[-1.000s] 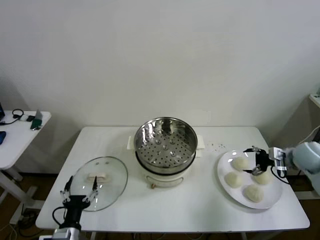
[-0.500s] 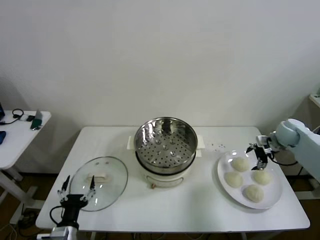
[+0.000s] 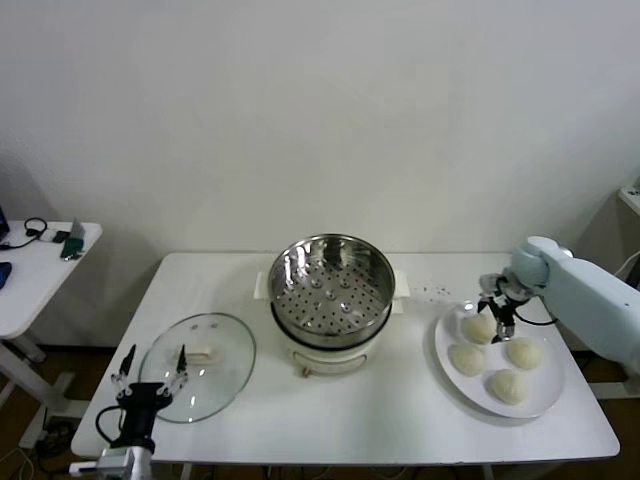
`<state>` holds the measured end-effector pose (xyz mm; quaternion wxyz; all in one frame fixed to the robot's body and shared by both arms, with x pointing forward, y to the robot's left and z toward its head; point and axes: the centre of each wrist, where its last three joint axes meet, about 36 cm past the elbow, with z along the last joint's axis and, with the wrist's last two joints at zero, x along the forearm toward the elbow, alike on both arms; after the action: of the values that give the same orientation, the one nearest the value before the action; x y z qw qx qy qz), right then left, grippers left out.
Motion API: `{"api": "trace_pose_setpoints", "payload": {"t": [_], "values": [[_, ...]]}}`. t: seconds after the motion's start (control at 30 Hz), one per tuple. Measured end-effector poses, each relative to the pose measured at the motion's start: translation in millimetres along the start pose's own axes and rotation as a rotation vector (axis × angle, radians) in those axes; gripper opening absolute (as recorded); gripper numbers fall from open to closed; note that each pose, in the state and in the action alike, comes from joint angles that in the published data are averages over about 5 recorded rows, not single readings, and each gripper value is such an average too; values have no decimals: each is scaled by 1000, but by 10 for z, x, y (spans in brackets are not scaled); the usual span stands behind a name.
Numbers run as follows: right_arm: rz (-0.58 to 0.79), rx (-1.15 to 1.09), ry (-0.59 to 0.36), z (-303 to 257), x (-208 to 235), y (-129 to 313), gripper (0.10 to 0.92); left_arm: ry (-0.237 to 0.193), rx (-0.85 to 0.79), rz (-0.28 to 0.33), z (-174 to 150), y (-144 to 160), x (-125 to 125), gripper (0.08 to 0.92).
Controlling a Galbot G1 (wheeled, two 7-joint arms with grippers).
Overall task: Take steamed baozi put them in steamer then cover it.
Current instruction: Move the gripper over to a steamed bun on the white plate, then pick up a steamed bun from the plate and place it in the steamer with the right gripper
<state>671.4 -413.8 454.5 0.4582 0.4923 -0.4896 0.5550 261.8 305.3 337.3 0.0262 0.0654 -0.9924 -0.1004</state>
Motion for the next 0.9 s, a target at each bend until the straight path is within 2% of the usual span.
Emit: {"api": "trace_pose_setpoints", "payload": {"t": [0.23,0.6,0.9], "values": [[-6,11,15,-5,-30,-43,821,5,1,-4,8,17,22,823],[-8,25,18,-21,-38,-81,714,6,3,-7,6,23,32,823],[5,49,8,-23,79,-113,704,9,7,-7,2,28,61,823]]}}
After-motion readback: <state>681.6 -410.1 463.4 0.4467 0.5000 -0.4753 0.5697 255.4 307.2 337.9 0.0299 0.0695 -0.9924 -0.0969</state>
